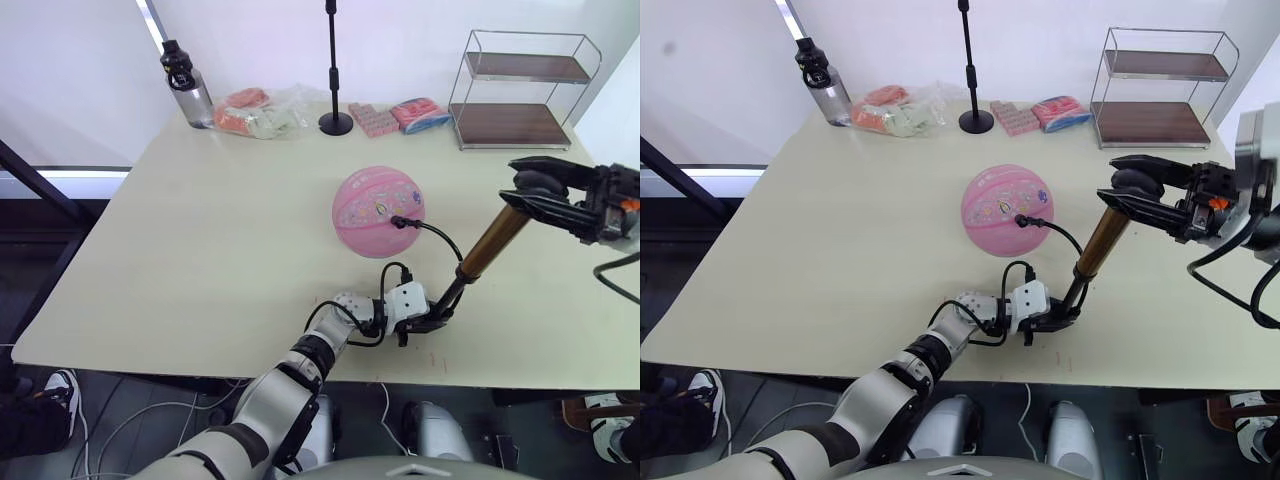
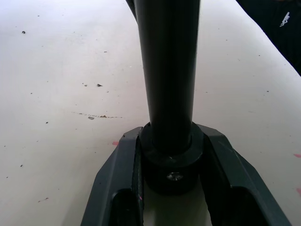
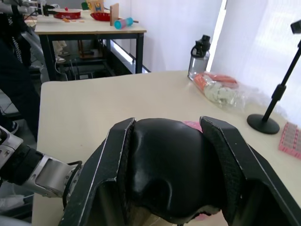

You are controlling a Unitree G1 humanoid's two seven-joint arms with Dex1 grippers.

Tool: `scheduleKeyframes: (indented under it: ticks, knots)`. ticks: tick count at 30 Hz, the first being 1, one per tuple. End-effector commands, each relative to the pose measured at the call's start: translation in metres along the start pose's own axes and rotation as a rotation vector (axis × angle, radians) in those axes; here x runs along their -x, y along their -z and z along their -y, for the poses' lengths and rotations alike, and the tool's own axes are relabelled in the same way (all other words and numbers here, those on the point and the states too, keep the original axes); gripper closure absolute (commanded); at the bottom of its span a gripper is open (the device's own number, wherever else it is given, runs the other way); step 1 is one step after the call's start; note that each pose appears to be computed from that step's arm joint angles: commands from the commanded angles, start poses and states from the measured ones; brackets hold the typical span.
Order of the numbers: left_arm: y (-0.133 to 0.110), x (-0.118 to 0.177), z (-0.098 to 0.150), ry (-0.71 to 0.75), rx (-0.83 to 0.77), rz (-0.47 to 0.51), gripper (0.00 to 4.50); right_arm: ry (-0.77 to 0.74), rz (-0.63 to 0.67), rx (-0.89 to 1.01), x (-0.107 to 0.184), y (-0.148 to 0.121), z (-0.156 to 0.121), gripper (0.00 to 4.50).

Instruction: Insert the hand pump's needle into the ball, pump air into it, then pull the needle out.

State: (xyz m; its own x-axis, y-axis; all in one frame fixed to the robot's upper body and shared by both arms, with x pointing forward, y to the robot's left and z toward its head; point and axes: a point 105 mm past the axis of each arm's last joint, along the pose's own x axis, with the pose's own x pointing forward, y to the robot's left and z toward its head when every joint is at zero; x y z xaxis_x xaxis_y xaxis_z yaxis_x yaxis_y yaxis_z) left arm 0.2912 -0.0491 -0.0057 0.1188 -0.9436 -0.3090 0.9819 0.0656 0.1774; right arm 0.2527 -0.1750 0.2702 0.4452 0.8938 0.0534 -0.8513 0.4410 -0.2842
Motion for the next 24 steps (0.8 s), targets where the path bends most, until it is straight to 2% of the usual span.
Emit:
scheduleKeyframes:
  ticks: [1, 3, 5, 11, 14, 17, 21, 24]
  knots:
    - [0.064, 0.019, 0.030, 0.050, 0.141, -0.223, 3.40, 0.019, -0.026, 0.054, -0.002, 0.023, -0.004, 2.85]
    - [0.064, 0.019, 0.029, 0.046, 0.142, -0.223, 3.40, 0.051, -0.030, 0.024, -0.003, 0.049, -0.004, 2.85]
    - [0.064, 0.019, 0.030, 0.047, 0.142, -0.223, 3.40, 0.005, -0.106, 0.029, -0.003, 0.075, -0.013, 2.85]
    - [0.064, 0.018, 0.029, 0.038, 0.144, -0.223, 3.40, 0.006, -0.153, -0.060, -0.005, 0.123, -0.022, 2.85]
    - [0.065, 0.019, 0.028, 0.030, 0.147, -0.224, 3.40, 0.026, -0.199, -0.101, -0.005, 0.155, -0.029, 2.85]
    - [0.065, 0.020, 0.028, 0.028, 0.148, -0.226, 3.40, 0.039, -0.224, -0.114, -0.004, 0.175, -0.033, 2.85]
    - [0.066, 0.020, 0.027, 0.023, 0.148, -0.228, 3.40, 0.033, -0.233, -0.117, -0.005, 0.184, -0.041, 2.85]
    - [0.066, 0.021, 0.027, 0.021, 0.147, -0.228, 3.40, 0.040, -0.187, -0.089, -0.008, 0.167, -0.035, 2.85]
